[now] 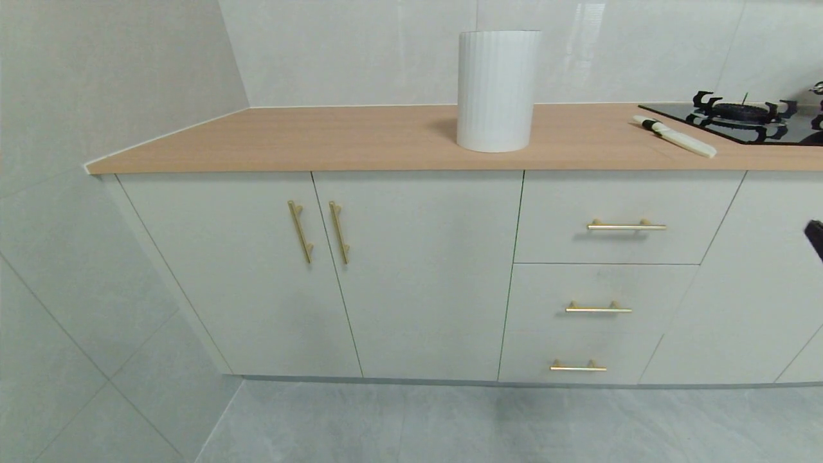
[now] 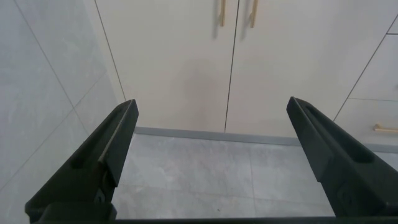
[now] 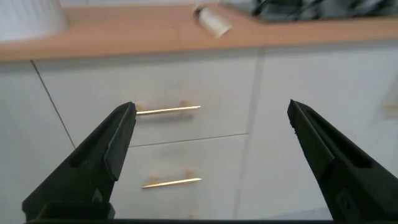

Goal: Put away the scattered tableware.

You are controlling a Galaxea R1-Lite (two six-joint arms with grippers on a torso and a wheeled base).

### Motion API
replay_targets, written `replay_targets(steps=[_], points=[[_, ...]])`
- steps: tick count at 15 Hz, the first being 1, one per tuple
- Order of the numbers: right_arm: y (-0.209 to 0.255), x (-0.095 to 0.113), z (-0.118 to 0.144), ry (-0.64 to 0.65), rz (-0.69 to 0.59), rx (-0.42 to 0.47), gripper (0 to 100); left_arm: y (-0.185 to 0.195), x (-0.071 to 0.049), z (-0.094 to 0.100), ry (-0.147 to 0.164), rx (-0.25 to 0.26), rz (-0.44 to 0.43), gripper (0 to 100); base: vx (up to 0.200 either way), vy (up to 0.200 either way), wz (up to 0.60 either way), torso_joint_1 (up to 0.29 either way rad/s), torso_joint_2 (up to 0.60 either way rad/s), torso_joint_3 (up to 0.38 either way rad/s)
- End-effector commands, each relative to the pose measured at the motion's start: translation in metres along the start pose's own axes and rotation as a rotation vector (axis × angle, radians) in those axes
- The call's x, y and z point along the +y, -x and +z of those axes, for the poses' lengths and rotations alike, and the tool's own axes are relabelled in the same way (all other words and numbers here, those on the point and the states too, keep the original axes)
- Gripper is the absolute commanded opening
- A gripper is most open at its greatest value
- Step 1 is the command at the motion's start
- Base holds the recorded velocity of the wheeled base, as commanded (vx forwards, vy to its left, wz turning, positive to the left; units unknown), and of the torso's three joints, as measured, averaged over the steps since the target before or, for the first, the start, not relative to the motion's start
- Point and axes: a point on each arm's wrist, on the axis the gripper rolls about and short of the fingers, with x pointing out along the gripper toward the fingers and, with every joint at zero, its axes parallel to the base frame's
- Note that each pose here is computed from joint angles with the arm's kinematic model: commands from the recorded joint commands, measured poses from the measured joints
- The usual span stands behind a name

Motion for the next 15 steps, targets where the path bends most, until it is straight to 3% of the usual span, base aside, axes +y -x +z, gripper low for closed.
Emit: replay_targets(steps=[1,3,7,10,12,15], points=[[0.147,-0.038,0.003,0.024,0.010,-0.039,100,0.000,0.000,0.000,0.001,0.000,0.000,100,0.000,0.000,0.00,0.000,0.00,0.000],[0.175,-0.045,0.001,0.005,0.017,-0.009,100,0.000,0.000,0.000,0.001,0.000,0.000,100,0.000,0.000,0.00,0.000,0.00,0.000],[0.191,-0.048,-0.015,-0.006,-0.048,-0.055,100,0.000,0.000,0.000,0.001,0.000,0.000,100,0.000,0.000,0.00,0.000,0.00,0.000],[0.187,-0.046,-0.038,0.004,-0.097,-0.001,100,0.000,0.000,0.000,0.001,0.000,0.000,100,0.000,0.000,0.00,0.000,0.00,0.000],[0.178,-0.042,-0.068,-0.005,-0.061,0.100,100,0.000,0.000,0.000,0.001,0.000,0.000,100,0.000,0.000,0.00,0.000,0.00,0.000],[0.167,-0.034,-0.101,-0.037,0.088,0.091,100,0.000,0.000,0.000,0.001,0.000,0.000,100,0.000,0.000,0.00,0.000,0.00,0.000]])
